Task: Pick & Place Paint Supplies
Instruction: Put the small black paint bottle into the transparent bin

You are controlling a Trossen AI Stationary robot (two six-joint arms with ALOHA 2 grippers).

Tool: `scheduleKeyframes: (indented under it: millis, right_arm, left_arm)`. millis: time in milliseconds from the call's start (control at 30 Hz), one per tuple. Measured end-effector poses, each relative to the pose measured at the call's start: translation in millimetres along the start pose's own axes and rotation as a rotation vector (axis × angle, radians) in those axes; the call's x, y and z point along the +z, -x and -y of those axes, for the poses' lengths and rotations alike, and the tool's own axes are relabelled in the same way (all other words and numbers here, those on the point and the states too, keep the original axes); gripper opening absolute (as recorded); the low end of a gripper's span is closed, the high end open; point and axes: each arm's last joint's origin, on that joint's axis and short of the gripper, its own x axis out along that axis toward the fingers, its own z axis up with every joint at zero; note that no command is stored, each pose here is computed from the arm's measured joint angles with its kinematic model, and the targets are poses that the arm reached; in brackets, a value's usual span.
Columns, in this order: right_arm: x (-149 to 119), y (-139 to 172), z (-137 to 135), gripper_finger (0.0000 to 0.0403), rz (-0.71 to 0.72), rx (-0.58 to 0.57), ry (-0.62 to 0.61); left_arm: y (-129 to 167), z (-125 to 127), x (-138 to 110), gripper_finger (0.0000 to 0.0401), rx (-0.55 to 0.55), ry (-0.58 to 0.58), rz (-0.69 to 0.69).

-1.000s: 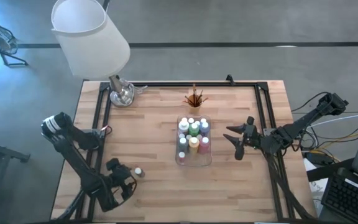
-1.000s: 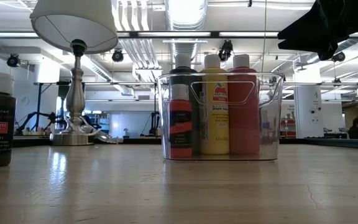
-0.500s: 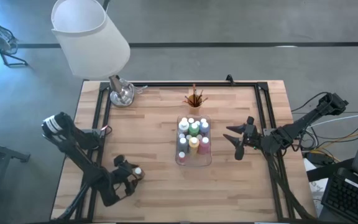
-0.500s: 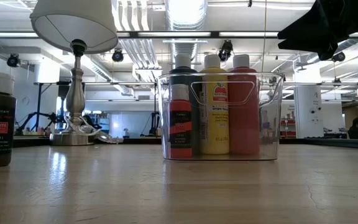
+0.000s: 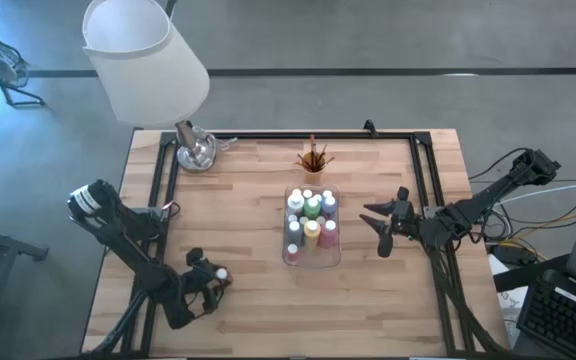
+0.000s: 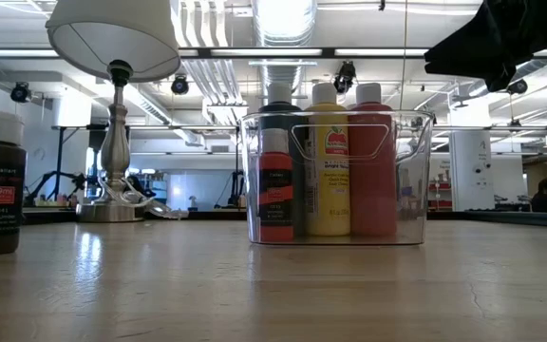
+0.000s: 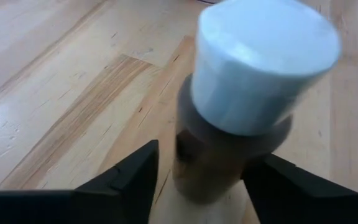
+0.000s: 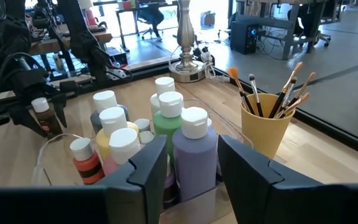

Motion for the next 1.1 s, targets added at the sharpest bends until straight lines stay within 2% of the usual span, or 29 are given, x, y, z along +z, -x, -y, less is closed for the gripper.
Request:
scheduleKeyframes:
  millis: [300, 433, 600, 733, 933, 1100]
  right_arm:
    - [0, 0, 0, 0.0115, 0.000, 0.000, 0.002]
    - [1, 0, -1, 0.0109, 0.006, 0.008, -0.010]
    - [3, -2, -7, 0.0116, 0.014, 0.076, -0.045]
    - [5, -8, -19, 0.0128, 0.041, 0.178, -0.040]
    - [5, -19, -42, 0.0139, 0.112, 0.347, -0.019]
    - [9, -33, -69, 0.0140, 0.079, 0.449, 0.028]
  left_arm:
    - [0, 1, 0, 0.0143, -0.006, -0.006, 0.002]
    - [0, 3, 1, 0.0134, -0.019, 0.000, 0.021]
    - [1, 12, 8, 0.0132, -0.044, 0.021, 0.035]
    - [1, 28, 23, 0.0132, -0.060, 0.020, 0.053]
    - [-1, 54, 58, 0.0131, -0.094, -0.020, 0.069]
    - [-8, 68, 94, 0.0131, -0.136, -0.029, 0.049]
